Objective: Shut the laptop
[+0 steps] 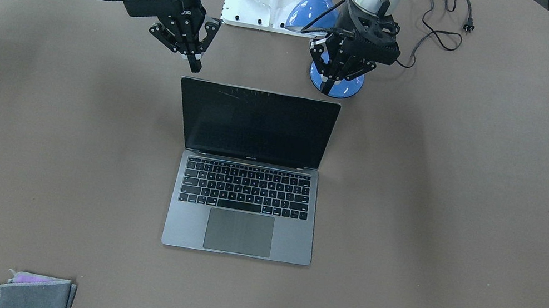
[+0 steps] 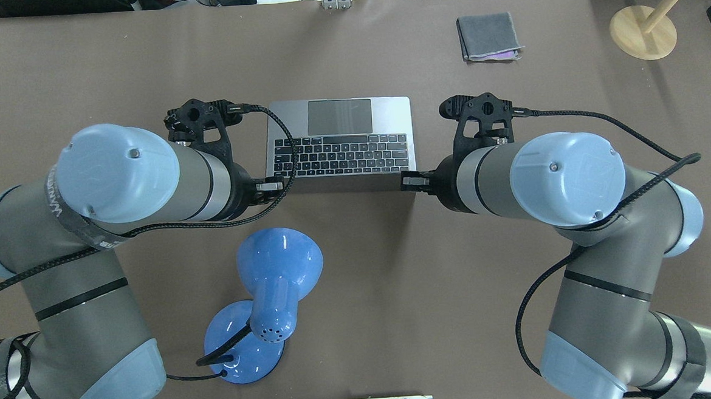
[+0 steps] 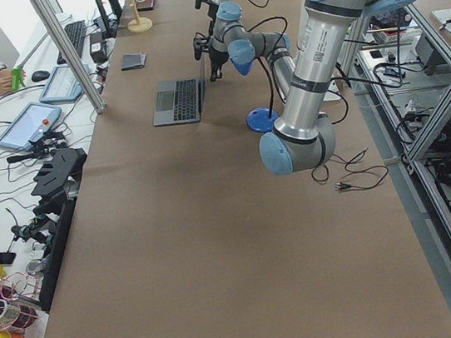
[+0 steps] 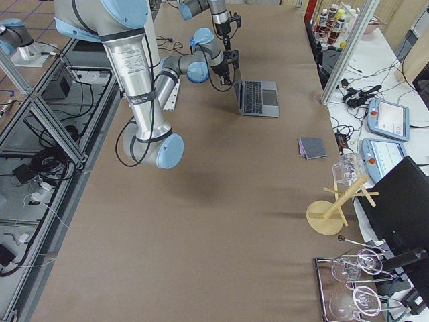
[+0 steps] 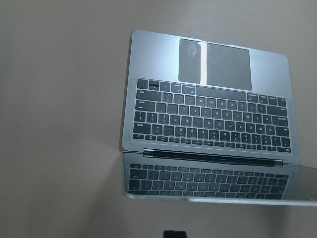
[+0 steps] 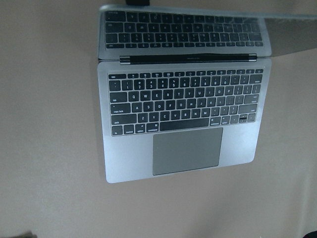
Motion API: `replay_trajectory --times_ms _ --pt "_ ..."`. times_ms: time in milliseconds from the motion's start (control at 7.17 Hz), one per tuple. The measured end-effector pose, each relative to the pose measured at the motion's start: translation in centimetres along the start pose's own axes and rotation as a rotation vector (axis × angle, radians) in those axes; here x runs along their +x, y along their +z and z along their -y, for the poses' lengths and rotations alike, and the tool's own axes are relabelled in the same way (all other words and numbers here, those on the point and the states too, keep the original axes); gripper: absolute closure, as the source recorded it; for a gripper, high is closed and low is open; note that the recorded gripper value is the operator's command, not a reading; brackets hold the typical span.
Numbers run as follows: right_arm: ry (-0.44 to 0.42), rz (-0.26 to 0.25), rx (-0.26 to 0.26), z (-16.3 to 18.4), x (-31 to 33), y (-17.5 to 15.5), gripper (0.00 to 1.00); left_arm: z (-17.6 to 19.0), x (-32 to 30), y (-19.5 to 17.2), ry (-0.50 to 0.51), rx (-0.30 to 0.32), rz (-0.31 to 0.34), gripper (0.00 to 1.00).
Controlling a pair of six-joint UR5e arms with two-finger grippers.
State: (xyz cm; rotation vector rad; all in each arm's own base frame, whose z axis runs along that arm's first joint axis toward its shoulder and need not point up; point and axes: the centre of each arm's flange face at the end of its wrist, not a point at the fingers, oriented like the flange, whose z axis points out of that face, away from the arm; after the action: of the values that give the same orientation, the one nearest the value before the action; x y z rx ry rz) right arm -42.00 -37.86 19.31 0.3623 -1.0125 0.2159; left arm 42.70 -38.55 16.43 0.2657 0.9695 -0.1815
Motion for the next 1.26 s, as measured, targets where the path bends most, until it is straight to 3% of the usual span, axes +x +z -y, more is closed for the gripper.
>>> replay_trajectory --times_ms 558,1256 --pt "0.033 -0.019 0.026 3.9 -0.4 1.1 1.0 4.3 -0.6 1.6 0.014 0.055 0.012 1.0" --pt "0.098 -0.124 0.003 14.6 -2.5 8.6 1.0 13.7 -0.6 8.5 0.005 0.133 0.048 1.0"
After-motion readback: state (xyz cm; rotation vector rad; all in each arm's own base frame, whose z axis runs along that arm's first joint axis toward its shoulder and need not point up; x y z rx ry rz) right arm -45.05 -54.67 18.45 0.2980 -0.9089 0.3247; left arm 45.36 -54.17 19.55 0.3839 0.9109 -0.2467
